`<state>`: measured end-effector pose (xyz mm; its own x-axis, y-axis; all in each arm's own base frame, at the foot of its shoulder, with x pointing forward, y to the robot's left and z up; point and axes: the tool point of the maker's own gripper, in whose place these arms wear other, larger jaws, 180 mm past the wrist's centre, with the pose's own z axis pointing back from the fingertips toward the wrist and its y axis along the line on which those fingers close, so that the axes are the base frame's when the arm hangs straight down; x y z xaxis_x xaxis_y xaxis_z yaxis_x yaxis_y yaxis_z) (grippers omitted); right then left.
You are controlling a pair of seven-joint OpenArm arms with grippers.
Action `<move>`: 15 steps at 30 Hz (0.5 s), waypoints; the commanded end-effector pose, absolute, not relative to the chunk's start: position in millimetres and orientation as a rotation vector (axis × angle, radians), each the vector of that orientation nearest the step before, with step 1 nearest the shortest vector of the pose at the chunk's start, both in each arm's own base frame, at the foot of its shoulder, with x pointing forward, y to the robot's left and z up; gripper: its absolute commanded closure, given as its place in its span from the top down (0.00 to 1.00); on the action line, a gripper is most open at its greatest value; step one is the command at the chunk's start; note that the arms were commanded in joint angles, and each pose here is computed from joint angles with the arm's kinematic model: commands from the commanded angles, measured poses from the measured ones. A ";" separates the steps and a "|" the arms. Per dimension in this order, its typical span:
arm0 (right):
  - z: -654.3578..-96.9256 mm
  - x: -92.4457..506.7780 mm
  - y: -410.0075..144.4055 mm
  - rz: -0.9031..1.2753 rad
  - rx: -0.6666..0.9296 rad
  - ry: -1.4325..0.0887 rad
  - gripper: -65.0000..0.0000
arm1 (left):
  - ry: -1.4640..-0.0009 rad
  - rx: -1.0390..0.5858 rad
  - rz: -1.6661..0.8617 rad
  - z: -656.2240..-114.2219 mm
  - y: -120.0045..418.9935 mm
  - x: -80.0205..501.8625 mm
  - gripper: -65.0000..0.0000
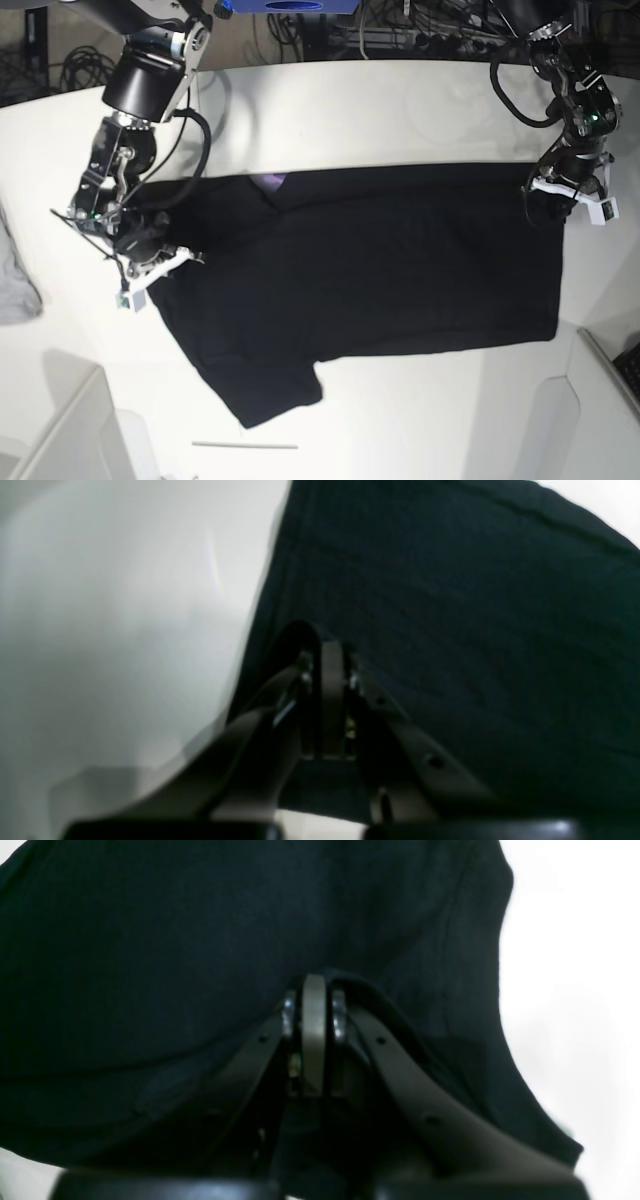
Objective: Fold the T-shirt properly
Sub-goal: 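Lift both shoulder edges and pull them toward the hem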
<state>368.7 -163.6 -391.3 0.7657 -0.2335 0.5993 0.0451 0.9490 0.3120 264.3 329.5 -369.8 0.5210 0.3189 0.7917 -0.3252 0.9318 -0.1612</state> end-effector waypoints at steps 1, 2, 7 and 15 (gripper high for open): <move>-374.7 383.9 -166.0 -0.155 0.293 -0.744 0.00 | -0.998 0.020 0.376 -355.2 335.8 272.7 0.00; -375.8 384.7 -165.3 -0.156 0.297 -0.740 0.00 | -0.993 0.021 0.372 -356.3 336.9 272.6 0.00; -375.0 389.9 -171.7 -0.161 0.288 -0.755 0.00 | -0.990 0.011 0.386 -359.5 338.0 277.2 0.00; -382.3 392.5 -170.6 -0.169 0.300 -0.736 0.00 | -0.997 0.005 0.393 -358.9 338.8 282.6 0.00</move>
